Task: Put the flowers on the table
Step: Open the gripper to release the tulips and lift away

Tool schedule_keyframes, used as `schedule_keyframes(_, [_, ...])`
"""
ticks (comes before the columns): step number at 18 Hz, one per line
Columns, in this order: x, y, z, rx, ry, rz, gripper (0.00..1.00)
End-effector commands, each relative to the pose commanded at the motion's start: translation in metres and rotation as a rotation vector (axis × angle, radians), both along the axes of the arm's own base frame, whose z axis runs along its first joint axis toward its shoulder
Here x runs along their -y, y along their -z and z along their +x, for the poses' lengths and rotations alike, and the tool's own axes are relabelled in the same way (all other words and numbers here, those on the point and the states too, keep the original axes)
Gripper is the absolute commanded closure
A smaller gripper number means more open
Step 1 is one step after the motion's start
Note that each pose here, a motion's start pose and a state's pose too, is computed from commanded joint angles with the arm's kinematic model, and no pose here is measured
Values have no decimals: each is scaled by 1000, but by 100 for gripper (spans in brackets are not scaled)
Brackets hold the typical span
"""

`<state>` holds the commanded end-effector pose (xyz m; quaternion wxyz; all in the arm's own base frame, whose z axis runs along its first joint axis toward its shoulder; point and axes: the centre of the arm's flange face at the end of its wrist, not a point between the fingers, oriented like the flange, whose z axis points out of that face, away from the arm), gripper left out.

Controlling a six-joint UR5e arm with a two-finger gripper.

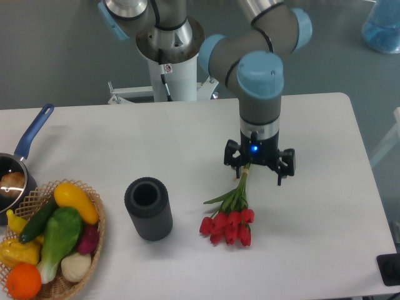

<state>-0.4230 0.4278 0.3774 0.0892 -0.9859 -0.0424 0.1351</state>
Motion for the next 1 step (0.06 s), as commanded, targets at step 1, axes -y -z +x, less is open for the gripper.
schedule_keyframes(1, [1, -2, 0, -2, -1, -1, 0])
